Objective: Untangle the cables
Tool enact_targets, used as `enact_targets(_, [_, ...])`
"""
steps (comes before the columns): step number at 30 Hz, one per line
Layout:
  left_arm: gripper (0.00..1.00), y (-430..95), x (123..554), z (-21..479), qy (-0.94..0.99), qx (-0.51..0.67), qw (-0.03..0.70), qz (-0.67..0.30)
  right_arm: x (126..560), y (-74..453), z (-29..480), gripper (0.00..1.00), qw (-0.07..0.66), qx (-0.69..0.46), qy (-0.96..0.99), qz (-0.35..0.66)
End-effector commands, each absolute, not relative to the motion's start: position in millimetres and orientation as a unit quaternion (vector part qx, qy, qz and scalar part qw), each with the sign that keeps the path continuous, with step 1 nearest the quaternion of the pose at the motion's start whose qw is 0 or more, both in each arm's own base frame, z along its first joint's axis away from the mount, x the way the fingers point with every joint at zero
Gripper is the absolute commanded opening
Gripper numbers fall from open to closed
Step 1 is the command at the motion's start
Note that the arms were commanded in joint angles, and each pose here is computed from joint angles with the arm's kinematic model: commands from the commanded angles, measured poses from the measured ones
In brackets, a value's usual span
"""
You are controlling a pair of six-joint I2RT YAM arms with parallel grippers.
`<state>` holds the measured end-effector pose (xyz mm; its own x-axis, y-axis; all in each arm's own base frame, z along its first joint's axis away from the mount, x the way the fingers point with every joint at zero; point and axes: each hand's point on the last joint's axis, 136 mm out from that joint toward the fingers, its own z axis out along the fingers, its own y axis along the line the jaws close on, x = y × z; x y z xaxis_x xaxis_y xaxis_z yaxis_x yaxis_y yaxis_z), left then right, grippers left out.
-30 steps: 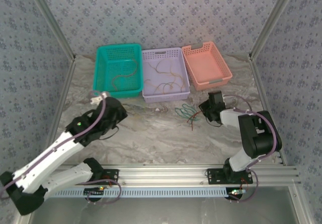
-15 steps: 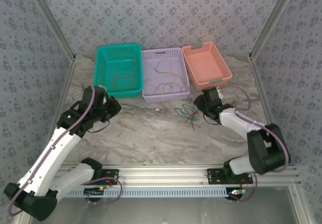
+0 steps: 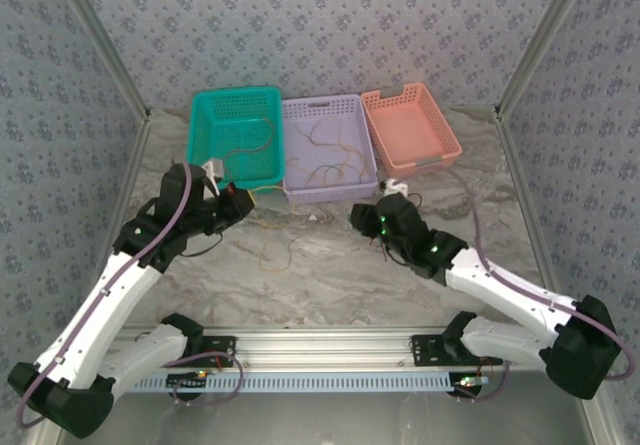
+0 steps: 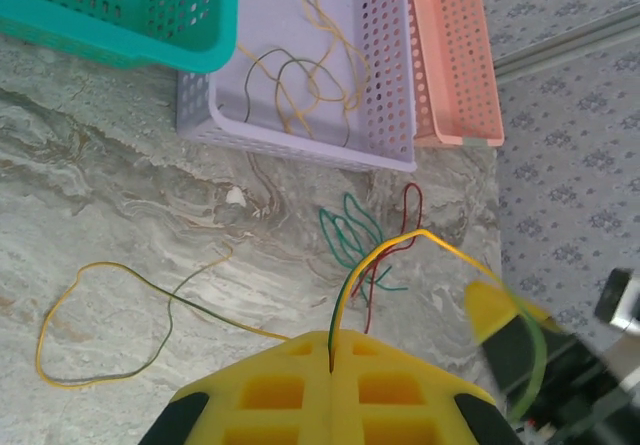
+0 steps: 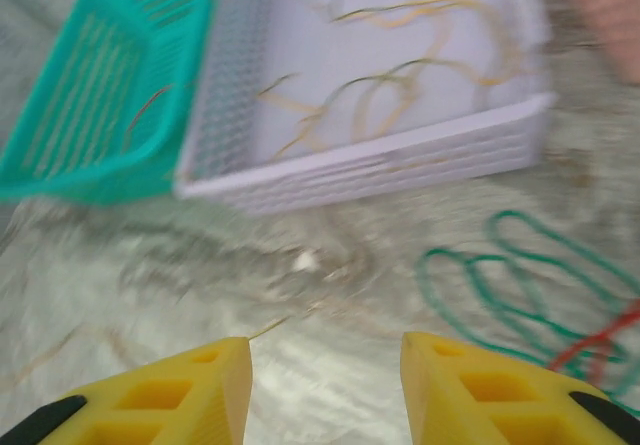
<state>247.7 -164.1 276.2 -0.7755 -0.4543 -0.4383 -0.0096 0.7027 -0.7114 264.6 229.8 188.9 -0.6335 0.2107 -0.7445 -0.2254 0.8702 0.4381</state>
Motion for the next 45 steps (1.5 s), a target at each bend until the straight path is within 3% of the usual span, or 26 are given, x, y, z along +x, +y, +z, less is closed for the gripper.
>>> enact_targets(1, [0.0, -171.0, 252.9, 312.8, 0.849, -0.117, 0.334, -0.393, 240.1, 275.2, 176.0, 0.46, 0.444, -0.124, 0.845, 0.271])
enact_targets(5, [0.0, -173.7, 254.1, 329.7, 0.841, -0.116, 0.338, -0.406, 228.0, 304.6, 139.6, 0.48, 0.414, -0.124, 0.857, 0.279])
enact_targets(9, [0.0, -171.8, 252.2, 339.2, 0.838, -0.117, 0.344, -0.408, 241.0, 293.4, 103.9, 0.55, 0.381, 0.003, 0.896, 0.23])
enact_targets(15, [0.0, -171.1, 248.7, 336.5, 0.837, -0.12, 0.341, -0.412, 235.7, 300.7, 76.4, 0.56, 0.318, 0.147, 0.906, 0.24])
enact_targets(21, [0.0, -170.8, 249.5, 335.4, 0.837, -0.119, 0.341, -0.41, 227.3, 328.6, 93.3, 0.51, 0.378, -0.014, 0.909, 0.174])
enact_targets(28, [0.0, -173.6, 253.9, 337.9, 0.839, -0.116, 0.34, -0.408, 206.1, 338.5, 59.0, 0.5, 0.334, -0.234, 0.899, 0.163])
enact_targets(33, [0.0, -176.7, 256.8, 336.4, 0.84, -0.115, 0.336, -0.41, 205.3, 329.4, 46.6, 0.55, 0.298, -0.291, 0.901, 0.124])
enact_targets(38, [0.0, -177.3, 258.2, 335.8, 0.841, -0.115, 0.335, -0.409, 212.6, 319.2, 30.0, 0.54, 0.266, -0.305, 0.911, 0.077])
enact_targets(41, [0.0, -177.1, 258.2, 336.0, 0.841, -0.115, 0.335, -0.409, 213.9, 318.2, 20.2, 0.46, 0.251, -0.306, 0.915, 0.075])
enact_targets(43, [0.0, -177.1, 258.9, 336.4, 0.841, -0.116, 0.336, -0.409, 214.5, 318.6, 14.4, 0.35, 0.244, -0.307, 0.917, 0.067])
enact_targets(45, [0.0, -177.8, 260.7, 338.0, 0.839, -0.117, 0.337, -0.41, 214.1, 319.0, 13.9, 0.17, 0.249, -0.31, 0.915, 0.059])
